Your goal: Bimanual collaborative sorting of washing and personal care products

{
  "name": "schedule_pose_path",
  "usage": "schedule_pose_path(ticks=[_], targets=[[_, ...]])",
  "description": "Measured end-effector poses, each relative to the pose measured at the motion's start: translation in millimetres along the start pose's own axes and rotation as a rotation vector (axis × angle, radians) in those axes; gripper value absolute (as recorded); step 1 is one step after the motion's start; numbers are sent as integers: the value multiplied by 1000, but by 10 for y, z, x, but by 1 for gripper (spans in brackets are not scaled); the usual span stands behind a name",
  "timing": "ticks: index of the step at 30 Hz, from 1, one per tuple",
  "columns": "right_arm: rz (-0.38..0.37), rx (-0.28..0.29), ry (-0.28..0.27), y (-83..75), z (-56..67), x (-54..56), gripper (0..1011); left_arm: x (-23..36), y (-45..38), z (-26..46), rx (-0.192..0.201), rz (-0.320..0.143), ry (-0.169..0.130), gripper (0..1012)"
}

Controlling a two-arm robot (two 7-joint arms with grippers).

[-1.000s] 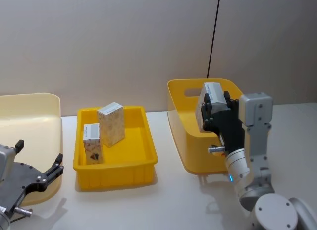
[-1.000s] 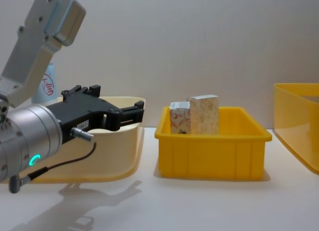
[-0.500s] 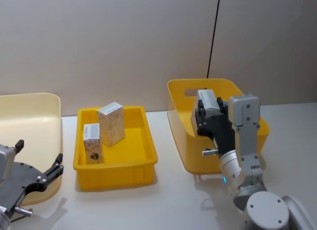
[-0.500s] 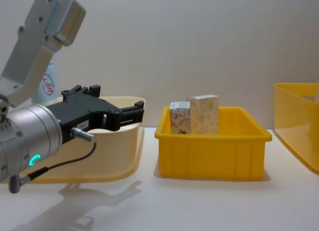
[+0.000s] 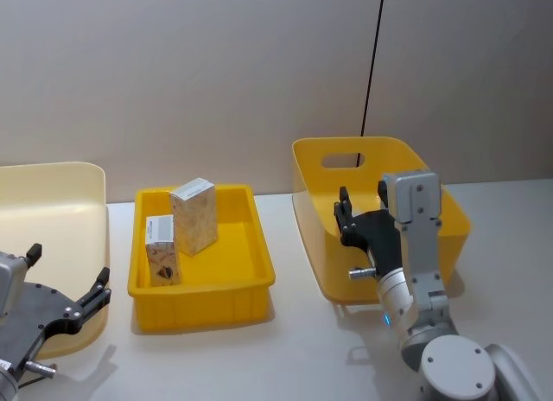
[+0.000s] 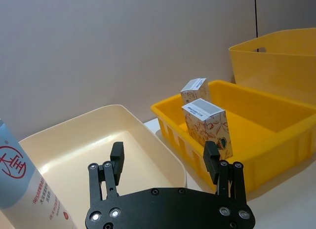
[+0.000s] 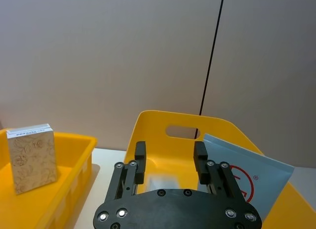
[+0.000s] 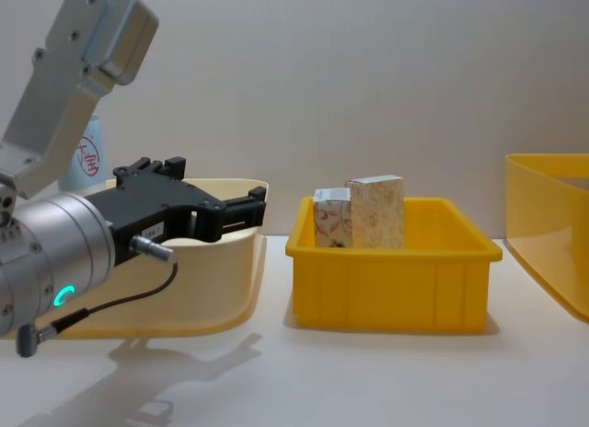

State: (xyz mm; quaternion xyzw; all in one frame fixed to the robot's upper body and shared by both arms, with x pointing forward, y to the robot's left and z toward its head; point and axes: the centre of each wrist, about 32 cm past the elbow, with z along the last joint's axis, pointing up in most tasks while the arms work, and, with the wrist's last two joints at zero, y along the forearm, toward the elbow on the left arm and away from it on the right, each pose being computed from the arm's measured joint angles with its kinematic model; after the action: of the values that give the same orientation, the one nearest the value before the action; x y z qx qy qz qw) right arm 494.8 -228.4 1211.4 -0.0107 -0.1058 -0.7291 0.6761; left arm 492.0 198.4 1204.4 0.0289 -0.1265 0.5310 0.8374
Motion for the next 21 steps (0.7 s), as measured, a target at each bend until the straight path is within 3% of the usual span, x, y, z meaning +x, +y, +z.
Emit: schedule_pose_path(ticks=[2, 13, 21], targets=[[-1, -4, -1, 0, -2, -3, 608, 0, 0, 0, 0, 0, 0, 1001], [-5, -22, -7, -4, -13, -18, 954, 0, 0, 0, 0, 0, 0, 1002], [9, -11, -6, -6, -12, -21, 1001, 0, 0, 0, 0, 0, 0, 1002]])
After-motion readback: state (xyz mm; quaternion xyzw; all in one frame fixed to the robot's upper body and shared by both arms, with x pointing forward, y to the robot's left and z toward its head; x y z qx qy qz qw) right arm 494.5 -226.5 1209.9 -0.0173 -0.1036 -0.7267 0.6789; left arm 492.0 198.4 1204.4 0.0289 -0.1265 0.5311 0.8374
